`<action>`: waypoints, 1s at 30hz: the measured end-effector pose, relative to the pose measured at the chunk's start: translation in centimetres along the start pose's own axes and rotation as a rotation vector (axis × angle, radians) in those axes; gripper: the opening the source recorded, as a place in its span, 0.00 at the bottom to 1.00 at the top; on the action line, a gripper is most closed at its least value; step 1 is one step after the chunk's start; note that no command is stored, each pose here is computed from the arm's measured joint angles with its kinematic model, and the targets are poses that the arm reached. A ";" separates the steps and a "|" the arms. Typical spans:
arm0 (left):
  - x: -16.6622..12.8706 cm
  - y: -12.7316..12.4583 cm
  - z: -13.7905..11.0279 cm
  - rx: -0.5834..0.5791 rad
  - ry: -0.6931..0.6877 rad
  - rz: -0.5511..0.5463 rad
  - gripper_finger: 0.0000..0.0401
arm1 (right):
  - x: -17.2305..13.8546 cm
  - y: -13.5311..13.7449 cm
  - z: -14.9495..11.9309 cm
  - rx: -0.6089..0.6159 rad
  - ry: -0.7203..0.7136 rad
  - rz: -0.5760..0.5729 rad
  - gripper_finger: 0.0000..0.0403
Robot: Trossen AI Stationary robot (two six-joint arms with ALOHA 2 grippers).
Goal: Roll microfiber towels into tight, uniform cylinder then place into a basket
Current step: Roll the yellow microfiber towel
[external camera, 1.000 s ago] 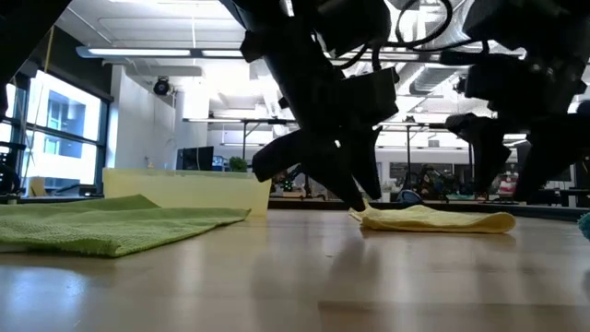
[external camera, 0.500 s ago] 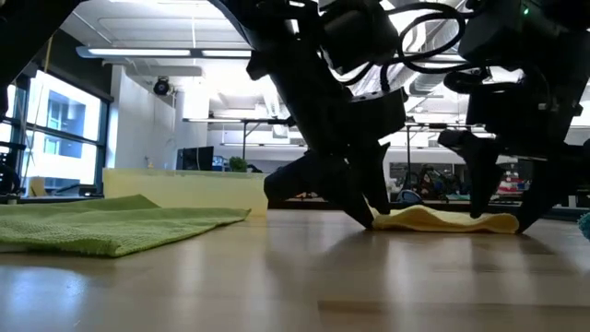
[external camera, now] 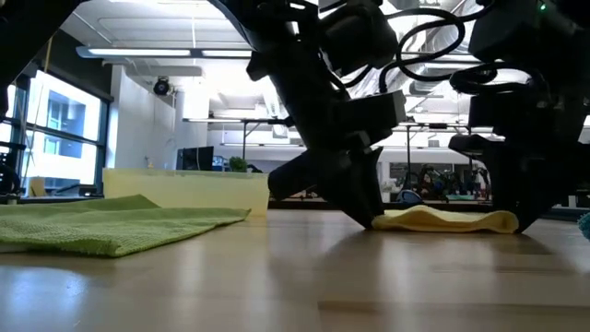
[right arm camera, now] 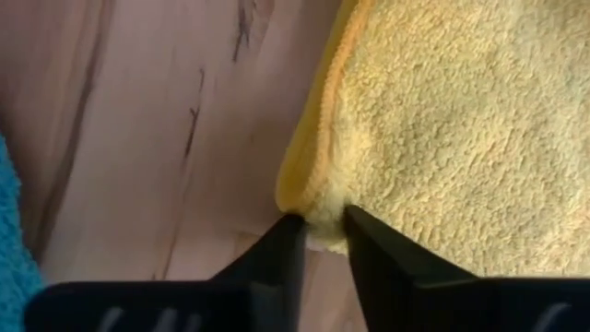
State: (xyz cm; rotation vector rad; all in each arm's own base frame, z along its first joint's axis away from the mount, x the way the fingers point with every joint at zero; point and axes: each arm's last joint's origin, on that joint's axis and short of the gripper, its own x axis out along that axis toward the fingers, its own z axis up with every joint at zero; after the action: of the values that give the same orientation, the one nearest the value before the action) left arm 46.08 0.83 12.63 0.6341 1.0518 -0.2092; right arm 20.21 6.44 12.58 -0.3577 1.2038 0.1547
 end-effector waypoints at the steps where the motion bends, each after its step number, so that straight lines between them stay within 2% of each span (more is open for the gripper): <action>1: 0.0 -0.1 0.0 -0.015 0.000 -0.001 0.25 | 0.0 0.1 0.0 0.011 -0.001 0.001 0.13; 6: -0.1 -0.7 0.4 -0.080 0.000 -0.007 0.20 | -0.1 0.4 0.0 0.070 -0.003 0.003 0.01; 13: -0.7 -1.6 1.1 -0.197 0.019 0.020 0.19 | -0.2 0.4 0.0 0.177 -0.008 0.008 0.01; 20: -3.4 -1.7 1.9 -0.307 0.007 0.030 0.19 | -1.9 0.1 -0.1 0.322 -0.065 0.026 0.00; 25: -4.4 -1.9 2.4 -0.325 0.022 0.105 0.19 | -2.5 0.0 -0.2 0.495 -0.077 0.043 0.00; 30: -4.7 -2.0 2.6 -0.386 0.009 0.118 0.19 | -2.4 -0.5 -0.3 0.728 -0.075 0.022 0.00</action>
State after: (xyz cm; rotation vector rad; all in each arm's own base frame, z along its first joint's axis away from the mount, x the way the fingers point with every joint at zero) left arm 44.78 -2.93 16.82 0.3458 1.0250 0.1001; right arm 19.28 6.04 14.84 0.2956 1.1089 -0.2498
